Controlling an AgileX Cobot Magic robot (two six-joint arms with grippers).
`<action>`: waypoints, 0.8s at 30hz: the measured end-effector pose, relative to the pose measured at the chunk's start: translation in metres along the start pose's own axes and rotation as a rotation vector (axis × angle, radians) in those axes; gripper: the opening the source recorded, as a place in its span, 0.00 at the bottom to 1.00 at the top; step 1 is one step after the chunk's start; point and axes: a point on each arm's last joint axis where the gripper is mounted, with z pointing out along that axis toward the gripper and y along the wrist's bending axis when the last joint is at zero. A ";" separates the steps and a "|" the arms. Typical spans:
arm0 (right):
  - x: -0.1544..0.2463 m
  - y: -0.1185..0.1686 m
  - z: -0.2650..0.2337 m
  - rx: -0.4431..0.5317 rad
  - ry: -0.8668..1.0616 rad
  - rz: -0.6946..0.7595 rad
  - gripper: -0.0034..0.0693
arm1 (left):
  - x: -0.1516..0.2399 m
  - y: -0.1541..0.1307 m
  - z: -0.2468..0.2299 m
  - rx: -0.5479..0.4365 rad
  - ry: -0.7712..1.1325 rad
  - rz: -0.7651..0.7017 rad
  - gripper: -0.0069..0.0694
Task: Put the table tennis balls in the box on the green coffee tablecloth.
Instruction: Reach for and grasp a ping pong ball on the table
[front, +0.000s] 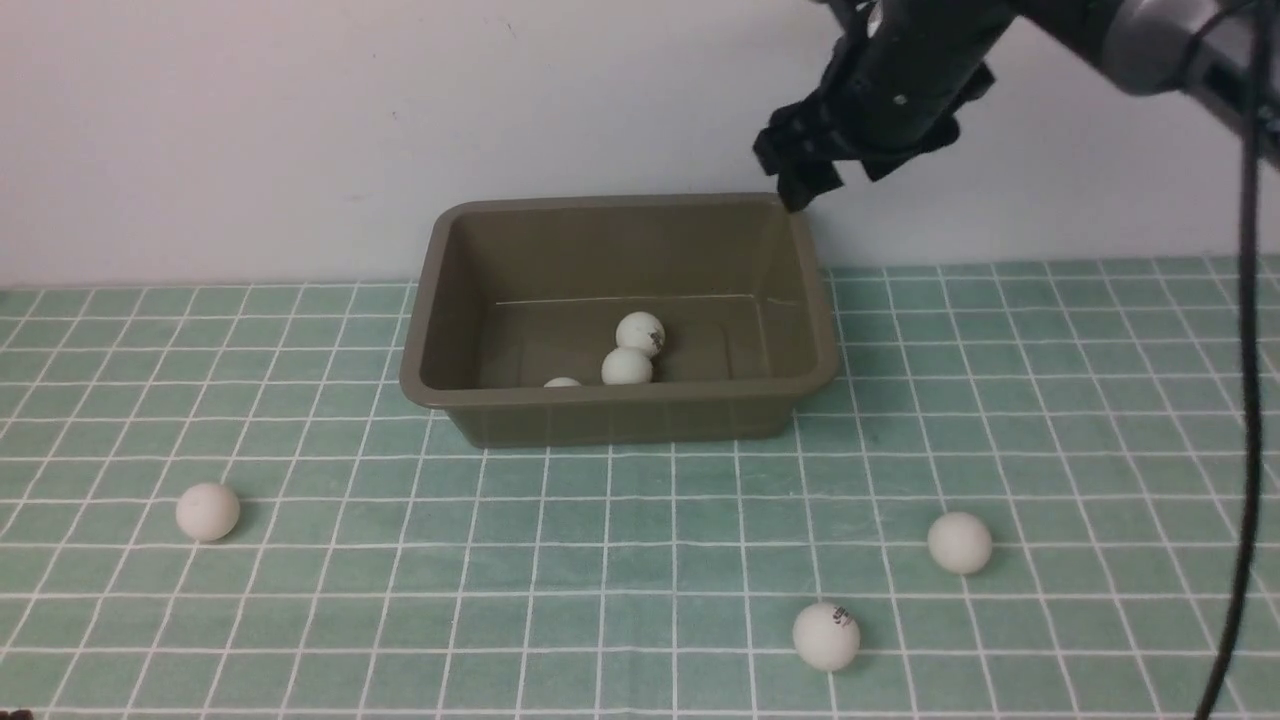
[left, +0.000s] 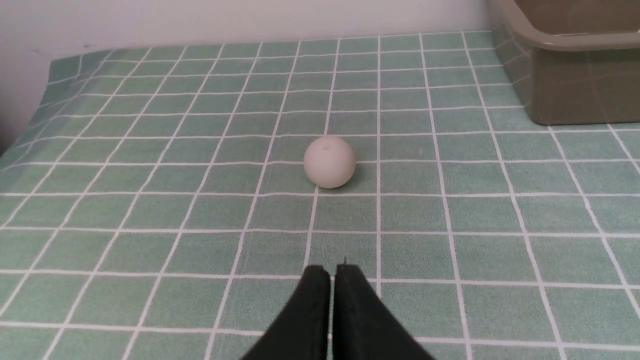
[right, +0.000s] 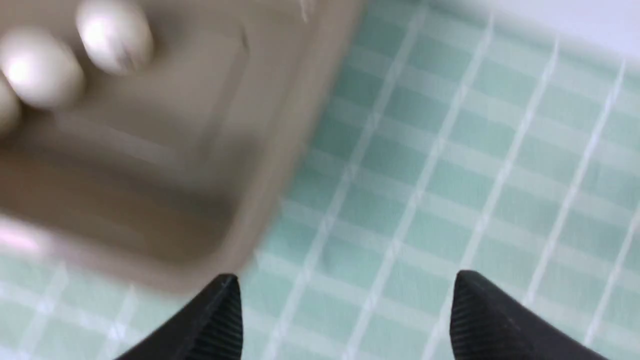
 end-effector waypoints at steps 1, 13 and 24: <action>0.008 -0.001 0.003 -0.001 0.018 -0.003 0.73 | 0.000 0.000 0.000 0.000 0.000 0.000 0.08; 0.077 0.007 0.066 -0.056 0.223 0.000 0.70 | 0.000 0.000 0.000 0.000 0.000 0.000 0.08; 0.108 0.009 0.093 -0.049 0.261 -0.010 0.70 | 0.000 0.000 0.000 0.000 0.000 0.000 0.08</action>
